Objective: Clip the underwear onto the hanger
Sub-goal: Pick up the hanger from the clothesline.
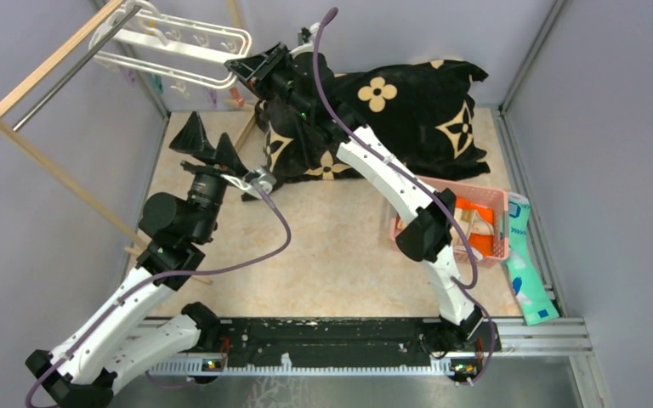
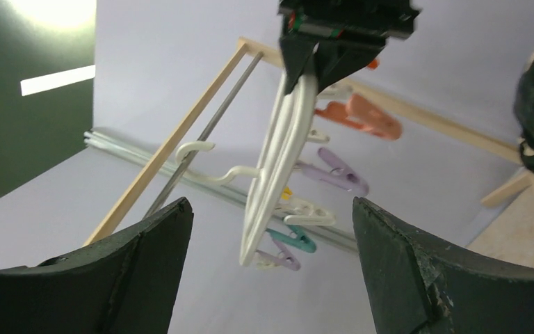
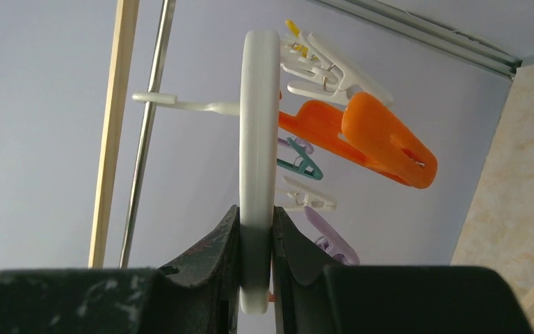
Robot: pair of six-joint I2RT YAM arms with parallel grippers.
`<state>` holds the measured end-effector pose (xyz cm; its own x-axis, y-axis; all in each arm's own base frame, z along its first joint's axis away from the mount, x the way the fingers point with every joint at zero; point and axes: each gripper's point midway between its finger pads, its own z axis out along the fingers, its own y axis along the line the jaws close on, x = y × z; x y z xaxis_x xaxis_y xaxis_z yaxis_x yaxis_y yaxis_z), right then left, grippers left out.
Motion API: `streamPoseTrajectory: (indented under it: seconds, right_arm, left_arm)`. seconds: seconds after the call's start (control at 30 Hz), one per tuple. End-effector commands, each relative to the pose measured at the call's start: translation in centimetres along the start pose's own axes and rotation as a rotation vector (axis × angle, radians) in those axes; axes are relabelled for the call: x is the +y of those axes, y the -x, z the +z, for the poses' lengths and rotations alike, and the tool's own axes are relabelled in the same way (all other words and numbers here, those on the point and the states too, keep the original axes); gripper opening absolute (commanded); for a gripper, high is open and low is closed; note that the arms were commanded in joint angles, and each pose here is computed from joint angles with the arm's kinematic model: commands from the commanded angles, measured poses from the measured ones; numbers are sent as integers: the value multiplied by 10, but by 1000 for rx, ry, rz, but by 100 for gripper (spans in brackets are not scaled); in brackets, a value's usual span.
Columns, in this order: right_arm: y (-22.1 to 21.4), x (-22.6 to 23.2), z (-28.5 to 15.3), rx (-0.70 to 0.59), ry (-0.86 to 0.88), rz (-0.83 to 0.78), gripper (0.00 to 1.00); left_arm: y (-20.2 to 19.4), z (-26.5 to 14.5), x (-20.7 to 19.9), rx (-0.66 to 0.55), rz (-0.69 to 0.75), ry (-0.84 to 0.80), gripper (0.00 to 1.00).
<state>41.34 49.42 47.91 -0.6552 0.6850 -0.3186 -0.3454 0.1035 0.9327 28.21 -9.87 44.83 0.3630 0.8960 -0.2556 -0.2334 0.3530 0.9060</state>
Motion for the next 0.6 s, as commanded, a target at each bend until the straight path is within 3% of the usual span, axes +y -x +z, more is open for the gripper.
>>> streamPoseTrajectory:
  seconds: [0.0, 0.2, 0.57]
  right_arm:
    - [20, 84, -38, 10, 171, -41, 3]
    - [17, 83, -39, 31, 171, -38, 2]
    - [15, 89, -44, 54, 190, -40, 2]
  left_arm:
    - [1, 2, 62, -36, 25, 161, 90]
    - [-6, 19, 76, -37, 43, 174, 90]
    - [-13, 49, 32, -62, 75, 26, 77]
